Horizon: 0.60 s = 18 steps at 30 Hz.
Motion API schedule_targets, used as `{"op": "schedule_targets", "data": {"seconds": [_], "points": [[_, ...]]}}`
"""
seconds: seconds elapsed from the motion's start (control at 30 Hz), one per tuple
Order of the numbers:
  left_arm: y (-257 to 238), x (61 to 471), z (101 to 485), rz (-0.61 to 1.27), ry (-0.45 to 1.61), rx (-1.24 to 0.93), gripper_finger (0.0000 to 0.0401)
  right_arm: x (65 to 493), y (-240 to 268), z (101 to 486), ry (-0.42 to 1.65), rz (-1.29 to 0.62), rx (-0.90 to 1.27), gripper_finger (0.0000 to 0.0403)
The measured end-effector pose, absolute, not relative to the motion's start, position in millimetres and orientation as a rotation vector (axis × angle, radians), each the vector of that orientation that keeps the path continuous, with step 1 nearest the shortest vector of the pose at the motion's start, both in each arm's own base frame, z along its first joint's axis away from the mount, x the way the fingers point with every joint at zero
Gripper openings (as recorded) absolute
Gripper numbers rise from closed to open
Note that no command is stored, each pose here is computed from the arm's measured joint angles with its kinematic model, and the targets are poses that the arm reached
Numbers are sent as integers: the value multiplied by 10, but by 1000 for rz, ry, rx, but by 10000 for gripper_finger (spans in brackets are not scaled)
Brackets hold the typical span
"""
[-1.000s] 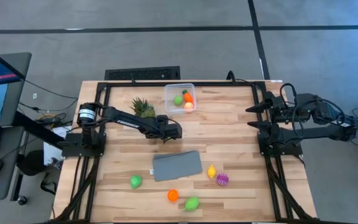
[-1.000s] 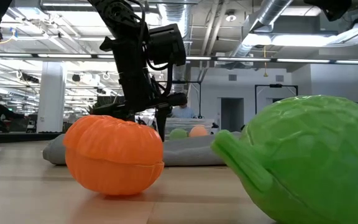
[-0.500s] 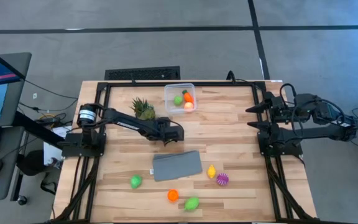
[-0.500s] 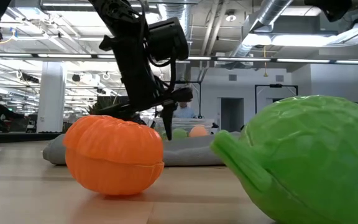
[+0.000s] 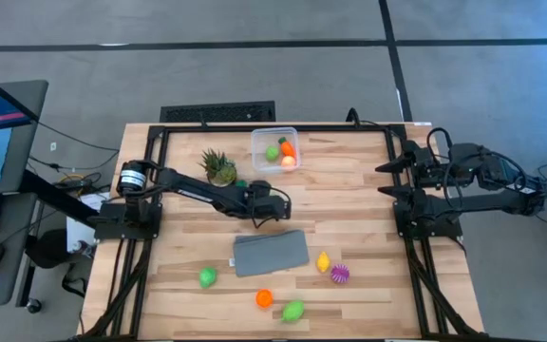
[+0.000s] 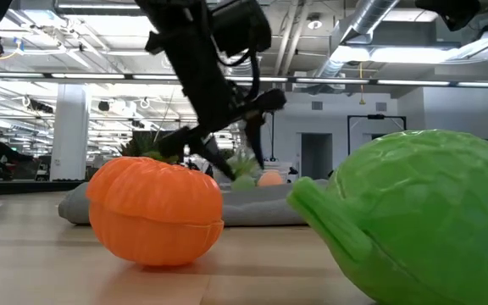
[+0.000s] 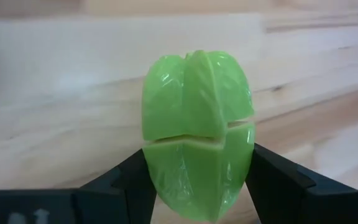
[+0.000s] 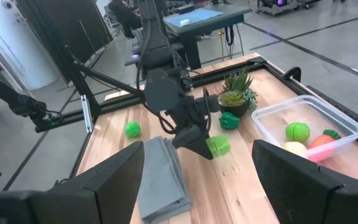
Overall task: Pick and placing Produce into tupperware
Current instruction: Put the starfruit into the bin
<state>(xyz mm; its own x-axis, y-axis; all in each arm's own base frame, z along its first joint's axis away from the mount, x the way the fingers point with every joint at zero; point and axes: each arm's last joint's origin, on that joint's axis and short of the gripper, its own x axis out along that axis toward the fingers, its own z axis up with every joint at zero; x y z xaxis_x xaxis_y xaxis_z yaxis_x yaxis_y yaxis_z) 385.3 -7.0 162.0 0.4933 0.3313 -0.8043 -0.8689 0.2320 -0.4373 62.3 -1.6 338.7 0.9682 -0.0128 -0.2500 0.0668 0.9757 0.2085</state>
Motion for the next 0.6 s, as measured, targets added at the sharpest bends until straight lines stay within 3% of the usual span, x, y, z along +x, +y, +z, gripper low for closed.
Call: {"op": "schedule_targets", "data": {"seconds": [0.6], "points": [[202,4143,2212,803,567,-800,202,617,-16,3367,272,-46,243,322]]}}
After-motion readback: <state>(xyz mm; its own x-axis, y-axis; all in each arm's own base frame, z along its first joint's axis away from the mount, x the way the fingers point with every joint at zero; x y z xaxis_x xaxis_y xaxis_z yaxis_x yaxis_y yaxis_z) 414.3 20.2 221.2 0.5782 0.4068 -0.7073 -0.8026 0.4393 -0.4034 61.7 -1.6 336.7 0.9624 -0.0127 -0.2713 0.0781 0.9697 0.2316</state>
